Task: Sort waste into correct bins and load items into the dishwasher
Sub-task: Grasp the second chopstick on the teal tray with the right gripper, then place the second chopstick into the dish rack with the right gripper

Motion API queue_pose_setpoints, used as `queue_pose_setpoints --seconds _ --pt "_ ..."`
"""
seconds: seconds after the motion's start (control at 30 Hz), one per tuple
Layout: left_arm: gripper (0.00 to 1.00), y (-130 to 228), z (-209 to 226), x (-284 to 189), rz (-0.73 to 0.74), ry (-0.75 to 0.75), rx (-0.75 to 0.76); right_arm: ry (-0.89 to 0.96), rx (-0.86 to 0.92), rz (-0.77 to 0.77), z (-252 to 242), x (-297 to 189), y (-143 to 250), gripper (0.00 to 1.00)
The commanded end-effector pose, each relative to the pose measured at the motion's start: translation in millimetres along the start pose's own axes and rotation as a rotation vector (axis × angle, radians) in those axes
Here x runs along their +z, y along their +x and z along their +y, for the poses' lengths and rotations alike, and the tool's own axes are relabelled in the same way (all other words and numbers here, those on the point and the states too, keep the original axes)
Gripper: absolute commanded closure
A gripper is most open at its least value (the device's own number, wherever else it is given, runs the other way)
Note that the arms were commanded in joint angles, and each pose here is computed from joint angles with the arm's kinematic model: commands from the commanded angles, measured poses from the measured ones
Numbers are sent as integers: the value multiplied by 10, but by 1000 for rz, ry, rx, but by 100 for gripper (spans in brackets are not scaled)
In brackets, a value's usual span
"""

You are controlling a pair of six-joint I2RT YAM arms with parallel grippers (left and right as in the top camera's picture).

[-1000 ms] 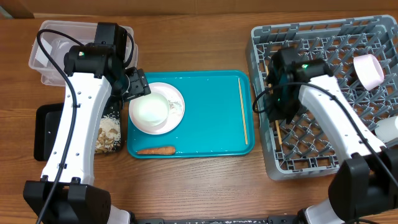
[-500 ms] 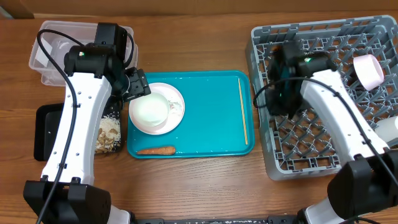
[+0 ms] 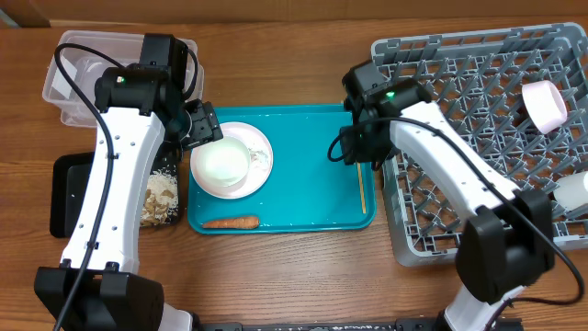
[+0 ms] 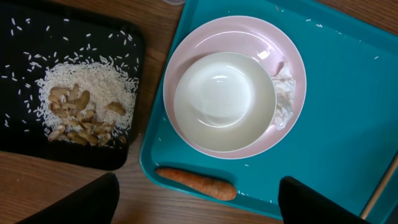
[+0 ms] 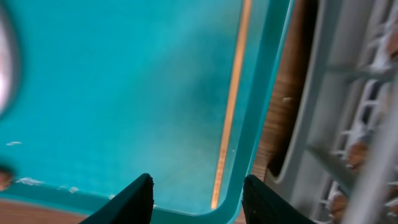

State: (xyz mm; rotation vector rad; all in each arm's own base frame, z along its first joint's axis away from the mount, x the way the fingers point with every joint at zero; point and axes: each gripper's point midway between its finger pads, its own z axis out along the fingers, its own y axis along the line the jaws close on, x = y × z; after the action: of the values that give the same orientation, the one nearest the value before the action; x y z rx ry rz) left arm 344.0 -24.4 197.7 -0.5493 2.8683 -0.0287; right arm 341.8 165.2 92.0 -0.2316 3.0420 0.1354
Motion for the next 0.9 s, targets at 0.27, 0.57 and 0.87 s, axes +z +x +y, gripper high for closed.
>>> queue_pose_setpoints --seconds 0.27,0.57,0.87 --pt "16 -36 -6 -112 -36 8 -5 52 88 82 -125 679 247 51" --pt "16 -37 -5 -112 -36 8 -6 53 105 85 -136 746 279 52" --pt "16 -42 -12 -111 -39 10 -5 73 49 175 29 1028 480 58"
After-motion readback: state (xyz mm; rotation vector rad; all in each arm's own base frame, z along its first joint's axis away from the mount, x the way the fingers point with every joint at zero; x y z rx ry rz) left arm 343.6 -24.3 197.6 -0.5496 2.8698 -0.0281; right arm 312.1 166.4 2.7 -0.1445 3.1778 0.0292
